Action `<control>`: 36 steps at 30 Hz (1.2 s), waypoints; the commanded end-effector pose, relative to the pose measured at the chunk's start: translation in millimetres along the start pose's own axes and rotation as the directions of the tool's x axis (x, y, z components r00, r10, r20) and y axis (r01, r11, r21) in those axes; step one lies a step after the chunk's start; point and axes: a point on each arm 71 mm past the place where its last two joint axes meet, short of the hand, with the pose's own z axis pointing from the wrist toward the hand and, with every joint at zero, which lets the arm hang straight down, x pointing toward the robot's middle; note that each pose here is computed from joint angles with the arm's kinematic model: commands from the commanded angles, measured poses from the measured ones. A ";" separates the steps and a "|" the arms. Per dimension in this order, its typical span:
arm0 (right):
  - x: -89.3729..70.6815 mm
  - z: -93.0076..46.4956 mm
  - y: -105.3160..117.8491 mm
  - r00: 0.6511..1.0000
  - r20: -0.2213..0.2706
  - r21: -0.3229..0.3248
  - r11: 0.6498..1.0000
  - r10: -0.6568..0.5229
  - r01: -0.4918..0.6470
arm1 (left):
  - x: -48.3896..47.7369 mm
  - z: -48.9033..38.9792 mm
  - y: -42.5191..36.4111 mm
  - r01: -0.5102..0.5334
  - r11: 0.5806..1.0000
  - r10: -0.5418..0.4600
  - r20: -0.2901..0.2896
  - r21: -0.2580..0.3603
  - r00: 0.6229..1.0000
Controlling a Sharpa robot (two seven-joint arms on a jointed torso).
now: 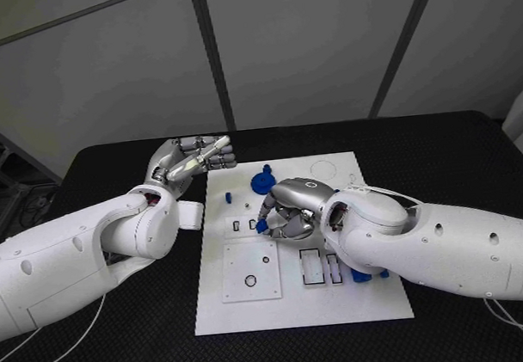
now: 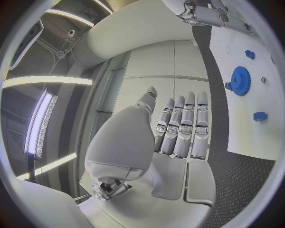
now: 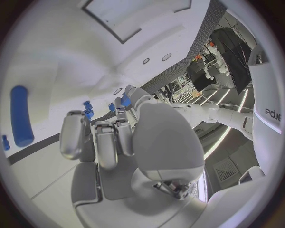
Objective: Assemble the parts on the task board
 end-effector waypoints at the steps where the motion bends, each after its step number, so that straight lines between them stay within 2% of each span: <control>1: -4.9 -0.5 2.5 0.997 -0.016 0.030 0.996 -0.079 0.080 | -0.2 0.2 -0.9 -0.002 1.000 0.002 -0.012 0.002 1.000; 6: -13.5 1.3 7.2 0.991 -0.026 0.041 0.990 -0.135 0.136 | -2.2 0.3 -0.7 -0.004 1.000 0.004 -0.007 0.001 1.000; 16: -24.8 6.1 16.1 0.976 -0.008 0.059 0.974 -0.217 0.217 | -4.5 0.8 0.0 -0.007 1.000 0.007 -0.002 -0.002 1.000; 24: -27.2 17.3 27.4 0.951 -0.058 0.060 0.950 -0.304 0.307 | -6.9 1.0 0.2 -0.010 1.000 0.010 0.005 -0.004 1.000; 36: -23.4 25.1 35.4 0.921 -0.116 0.058 0.923 -0.372 0.380 | -7.0 1.0 0.3 -0.011 1.000 0.011 0.005 -0.006 1.000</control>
